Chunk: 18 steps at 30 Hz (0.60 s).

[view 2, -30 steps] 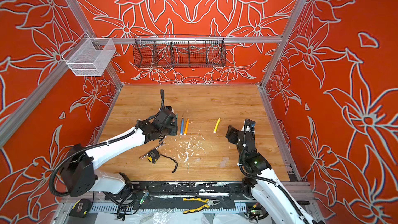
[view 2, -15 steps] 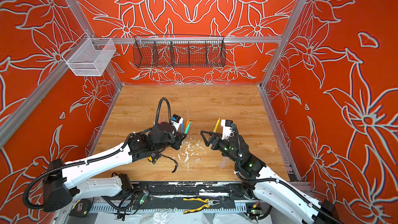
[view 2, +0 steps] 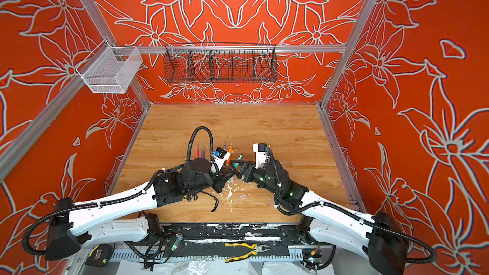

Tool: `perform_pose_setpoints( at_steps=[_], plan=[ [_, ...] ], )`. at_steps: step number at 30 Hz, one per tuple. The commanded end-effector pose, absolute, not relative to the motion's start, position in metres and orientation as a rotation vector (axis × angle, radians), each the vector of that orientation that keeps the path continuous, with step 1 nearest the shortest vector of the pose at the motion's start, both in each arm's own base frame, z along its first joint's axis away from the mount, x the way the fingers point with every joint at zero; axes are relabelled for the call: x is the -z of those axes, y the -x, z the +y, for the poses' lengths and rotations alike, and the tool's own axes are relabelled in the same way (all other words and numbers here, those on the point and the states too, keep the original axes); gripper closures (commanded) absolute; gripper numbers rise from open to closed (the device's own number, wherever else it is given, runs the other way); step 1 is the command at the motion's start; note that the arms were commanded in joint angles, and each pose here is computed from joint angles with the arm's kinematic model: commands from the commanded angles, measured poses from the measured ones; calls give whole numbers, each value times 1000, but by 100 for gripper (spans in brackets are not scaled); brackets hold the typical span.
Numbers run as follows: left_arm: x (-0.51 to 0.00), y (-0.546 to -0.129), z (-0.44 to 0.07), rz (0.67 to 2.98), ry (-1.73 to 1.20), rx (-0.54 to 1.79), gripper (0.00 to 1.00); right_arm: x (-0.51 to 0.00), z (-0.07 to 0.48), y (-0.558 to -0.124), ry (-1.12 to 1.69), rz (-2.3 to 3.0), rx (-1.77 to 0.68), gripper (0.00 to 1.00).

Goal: Insert the pens into the pen caps
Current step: 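Raise the green marker toward the right gripper while the right gripper approaches it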

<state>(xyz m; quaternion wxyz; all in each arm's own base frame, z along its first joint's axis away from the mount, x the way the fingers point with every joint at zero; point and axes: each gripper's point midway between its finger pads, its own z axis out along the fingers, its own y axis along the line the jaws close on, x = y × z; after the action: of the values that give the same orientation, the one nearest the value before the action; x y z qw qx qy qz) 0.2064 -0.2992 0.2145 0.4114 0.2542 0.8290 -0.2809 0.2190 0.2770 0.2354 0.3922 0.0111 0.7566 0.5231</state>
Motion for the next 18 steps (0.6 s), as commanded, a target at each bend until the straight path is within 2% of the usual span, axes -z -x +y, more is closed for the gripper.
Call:
perform_pose_setpoints(
  at_steps=[1,4,11,14,18],
  plan=[
    [-222,-206,-302,2042,-661,713,100,-255,280,-224,-37,1856,-1336,32],
    [-220,-207,-301,2044,-658,700,100,-253,277,-225,-52,1855,-1315,42],
    [-218,-210,-299,2039,-638,689,100,-250,283,-223,-50,1876,-1326,74],
    [-218,-210,-301,2039,-641,690,89,-251,284,-223,-56,1874,-1333,85],
    [-217,-213,-302,2036,-639,680,75,-252,286,-219,-55,1867,-1335,90]
  ],
)
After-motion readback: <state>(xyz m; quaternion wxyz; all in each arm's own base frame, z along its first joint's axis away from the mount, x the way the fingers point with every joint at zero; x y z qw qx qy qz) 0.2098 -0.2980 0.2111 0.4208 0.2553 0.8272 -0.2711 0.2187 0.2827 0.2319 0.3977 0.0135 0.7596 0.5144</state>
